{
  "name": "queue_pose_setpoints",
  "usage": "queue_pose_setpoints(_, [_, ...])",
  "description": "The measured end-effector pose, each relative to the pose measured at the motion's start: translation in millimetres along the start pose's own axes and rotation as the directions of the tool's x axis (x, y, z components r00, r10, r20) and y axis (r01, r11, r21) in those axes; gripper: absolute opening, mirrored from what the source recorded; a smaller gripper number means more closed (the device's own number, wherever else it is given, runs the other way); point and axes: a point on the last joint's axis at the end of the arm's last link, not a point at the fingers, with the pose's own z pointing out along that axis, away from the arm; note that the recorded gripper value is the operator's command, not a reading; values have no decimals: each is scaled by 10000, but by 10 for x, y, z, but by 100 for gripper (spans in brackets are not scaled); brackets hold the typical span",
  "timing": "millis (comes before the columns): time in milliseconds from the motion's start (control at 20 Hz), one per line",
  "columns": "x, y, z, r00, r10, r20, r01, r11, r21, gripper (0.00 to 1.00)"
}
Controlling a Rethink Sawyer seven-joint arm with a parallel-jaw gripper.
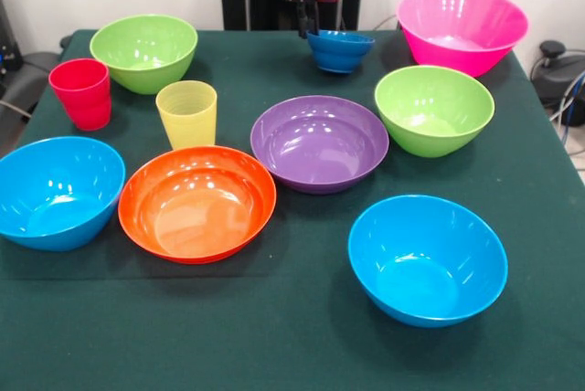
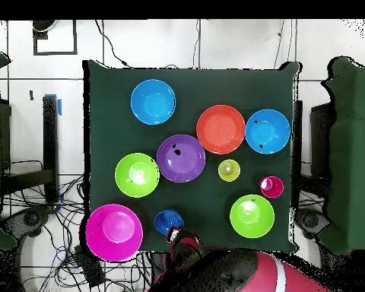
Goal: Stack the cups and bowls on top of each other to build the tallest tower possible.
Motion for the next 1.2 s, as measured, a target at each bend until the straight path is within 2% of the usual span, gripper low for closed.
queue_pose_setpoints(250, [-16,-39,-3,9999,126,11,-126,9999,4,0])
queue_pose_setpoints(850, [-79,-262,-27,9966,822,-97,-822,9966,73,0])
queue_pose_setpoints(1200, [-103,-302,-37,9956,937,-51,-937,9956,79,0])
